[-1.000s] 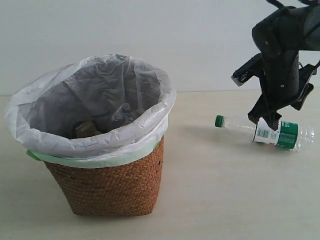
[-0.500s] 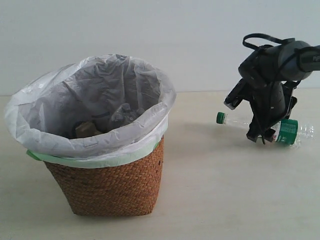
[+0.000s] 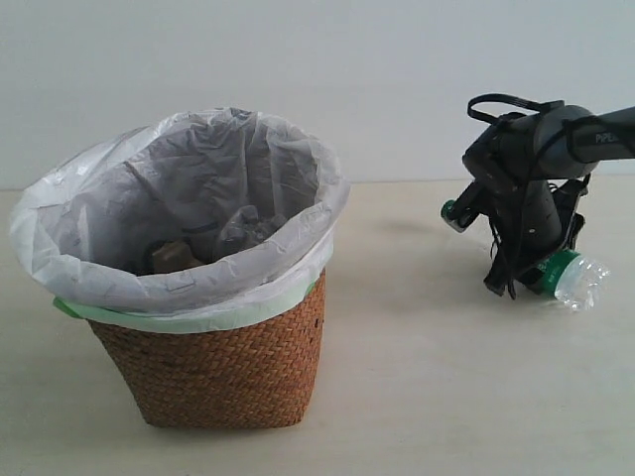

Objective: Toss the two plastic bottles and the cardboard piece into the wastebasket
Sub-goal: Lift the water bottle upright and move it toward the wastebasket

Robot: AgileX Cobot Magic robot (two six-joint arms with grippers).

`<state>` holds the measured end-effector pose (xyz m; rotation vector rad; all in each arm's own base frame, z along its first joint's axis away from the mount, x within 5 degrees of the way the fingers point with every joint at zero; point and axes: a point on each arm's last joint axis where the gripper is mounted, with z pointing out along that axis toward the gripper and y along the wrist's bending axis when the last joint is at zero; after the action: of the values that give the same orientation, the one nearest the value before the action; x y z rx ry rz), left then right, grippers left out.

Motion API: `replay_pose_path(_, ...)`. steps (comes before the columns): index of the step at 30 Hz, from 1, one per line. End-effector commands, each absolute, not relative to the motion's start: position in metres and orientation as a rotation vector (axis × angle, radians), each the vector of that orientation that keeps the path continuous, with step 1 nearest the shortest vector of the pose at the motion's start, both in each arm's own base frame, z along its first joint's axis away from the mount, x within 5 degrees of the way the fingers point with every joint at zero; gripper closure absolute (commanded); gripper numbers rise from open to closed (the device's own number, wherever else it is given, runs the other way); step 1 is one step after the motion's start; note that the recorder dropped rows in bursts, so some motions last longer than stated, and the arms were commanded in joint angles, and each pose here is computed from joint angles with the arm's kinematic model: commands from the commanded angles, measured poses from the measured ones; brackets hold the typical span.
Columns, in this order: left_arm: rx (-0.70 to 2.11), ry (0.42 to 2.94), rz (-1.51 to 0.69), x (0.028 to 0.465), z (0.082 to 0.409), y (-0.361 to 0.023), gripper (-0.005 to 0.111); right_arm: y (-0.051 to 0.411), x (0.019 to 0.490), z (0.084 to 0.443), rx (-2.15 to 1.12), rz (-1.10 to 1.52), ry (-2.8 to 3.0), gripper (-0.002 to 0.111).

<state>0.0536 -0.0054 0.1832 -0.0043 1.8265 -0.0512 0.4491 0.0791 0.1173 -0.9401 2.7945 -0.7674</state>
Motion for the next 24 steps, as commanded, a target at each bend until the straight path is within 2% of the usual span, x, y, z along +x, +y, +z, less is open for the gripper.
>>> replay_pose_path(1, -0.001, 1.829, -0.043, 0.054, 0.182, -0.005, 0.103, 0.087, 0.447, 0.126, -0.753, -0.611, 2.792, 0.108)
replay_pose_path(6, -0.001, 1.829, -0.043, 0.054, 0.182, -0.005, 0.103, 0.092, 0.442, 0.192, -0.625, -0.462, 2.669, 0.108)
replay_pose_path(12, -0.001, 1.829, -0.043, 0.054, 0.182, -0.005, 0.103, 0.108, 0.422, 0.267, -0.473, -0.050, 2.480, 0.108)
replay_pose_path(15, -0.001, 1.829, -0.043, 0.054, 0.182, -0.005, 0.103, 0.111, 0.404, 0.275, -0.396, 0.091, 2.348, 0.108)
replay_pose_path(20, -0.001, 1.829, -0.043, 0.054, 0.182, -0.005, 0.103, 0.101, 0.361, 0.245, -0.287, 0.168, 2.297, 0.108)
replay_pose_path(22, -0.001, 1.829, -0.043, 0.054, 0.182, -0.005, 0.103, 0.099, 0.353, 0.254, -0.254, 0.185, 2.283, 0.108)
replay_pose_path(24, -0.001, 1.829, -0.043, 0.054, 0.182, -0.005, 0.103, 0.101, 0.343, 0.284, -0.222, 0.227, 2.187, 0.108)
